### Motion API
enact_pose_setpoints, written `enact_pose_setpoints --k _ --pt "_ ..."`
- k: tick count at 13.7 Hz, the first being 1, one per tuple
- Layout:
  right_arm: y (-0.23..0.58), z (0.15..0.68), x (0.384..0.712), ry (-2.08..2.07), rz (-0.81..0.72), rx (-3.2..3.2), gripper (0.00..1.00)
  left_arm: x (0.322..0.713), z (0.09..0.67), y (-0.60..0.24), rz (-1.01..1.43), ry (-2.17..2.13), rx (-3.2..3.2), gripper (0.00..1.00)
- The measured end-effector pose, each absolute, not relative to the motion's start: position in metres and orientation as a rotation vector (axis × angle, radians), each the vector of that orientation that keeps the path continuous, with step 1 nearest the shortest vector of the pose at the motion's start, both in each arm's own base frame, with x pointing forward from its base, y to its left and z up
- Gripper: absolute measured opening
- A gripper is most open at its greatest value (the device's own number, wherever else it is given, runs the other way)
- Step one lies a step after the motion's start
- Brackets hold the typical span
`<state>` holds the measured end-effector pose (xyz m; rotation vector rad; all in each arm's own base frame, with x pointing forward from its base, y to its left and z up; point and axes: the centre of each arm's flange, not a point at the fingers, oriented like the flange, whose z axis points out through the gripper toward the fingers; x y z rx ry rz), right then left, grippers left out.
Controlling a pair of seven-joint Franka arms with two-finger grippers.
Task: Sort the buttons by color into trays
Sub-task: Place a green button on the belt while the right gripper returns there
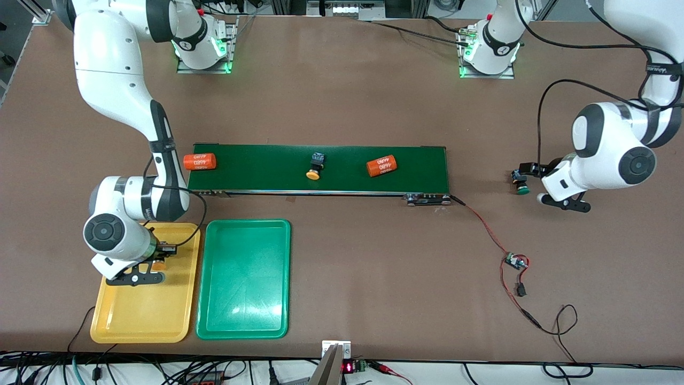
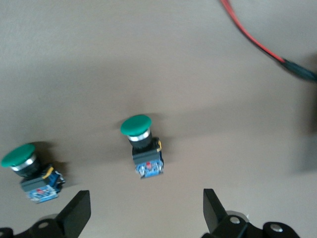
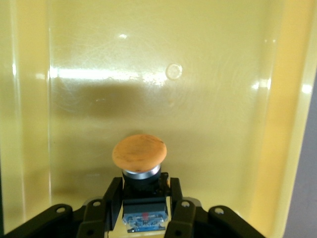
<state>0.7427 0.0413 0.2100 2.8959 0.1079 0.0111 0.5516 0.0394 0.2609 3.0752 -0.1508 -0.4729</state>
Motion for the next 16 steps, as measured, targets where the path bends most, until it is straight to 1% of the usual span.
enact_pose_setpoints --k 1,2,3,6,7,8,9,10,11,12,13,14,15,16 --pt "0.044 0.204 0.744 0.119 0.032 2.894 0.43 0.547 0.248 0.039 -0.443 -0.088 3.091 1.00" --pt "0.047 0.202 0.745 0.126 0.046 2.894 0.49 0.542 0.233 0.039 -0.405 -0.059 3.103 1.00" --pt "0.048 0.203 0.746 0.122 0.056 2.898 0.57 0.536 0.220 0.039 -0.370 -0.040 3.112 1.00" --pt "0.043 0.218 0.751 0.027 0.081 2.975 0.89 0.518 0.183 0.039 -0.335 -0.024 3.122 1.00" --pt "0.044 0.229 0.750 0.006 0.048 2.996 0.99 0.513 0.176 0.039 -0.343 -0.023 3.122 1.00" --pt "0.047 0.246 0.746 -0.012 -0.006 3.013 1.00 0.511 0.172 0.038 -0.351 -0.022 3.121 1.00" --pt "0.051 0.267 0.740 -0.035 -0.068 3.028 1.00 0.510 0.171 0.038 -0.356 -0.022 3.120 0.92" --pt "0.057 0.292 0.734 -0.058 -0.112 3.040 1.00 0.510 0.170 0.038 -0.363 -0.022 3.119 0.92" --pt "0.065 0.317 0.726 -0.072 -0.133 3.053 1.00 0.508 0.170 0.038 -0.378 -0.022 3.116 0.86" --pt "0.075 0.336 0.717 -0.074 -0.138 3.066 1.00 0.507 0.169 0.038 -0.391 -0.022 3.114 0.76" --pt "0.086 0.350 0.706 -0.064 -0.143 3.080 1.00 0.507 0.170 0.038 -0.401 -0.021 3.112 0.63" --pt "0.098 0.357 0.693 -0.054 -0.156 3.090 1.00 0.506 0.171 0.038 -0.421 -0.018 3.108 0.51" --pt "0.108 0.362 0.680 -0.056 -0.171 3.098 1.00 0.505 0.175 0.038 -0.446 -0.015 3.103 0.41" --pt "0.118 0.364 0.668 -0.071 -0.171 3.106 1.00 0.505 0.182 0.036 -0.465 -0.018 3.098 0.41"
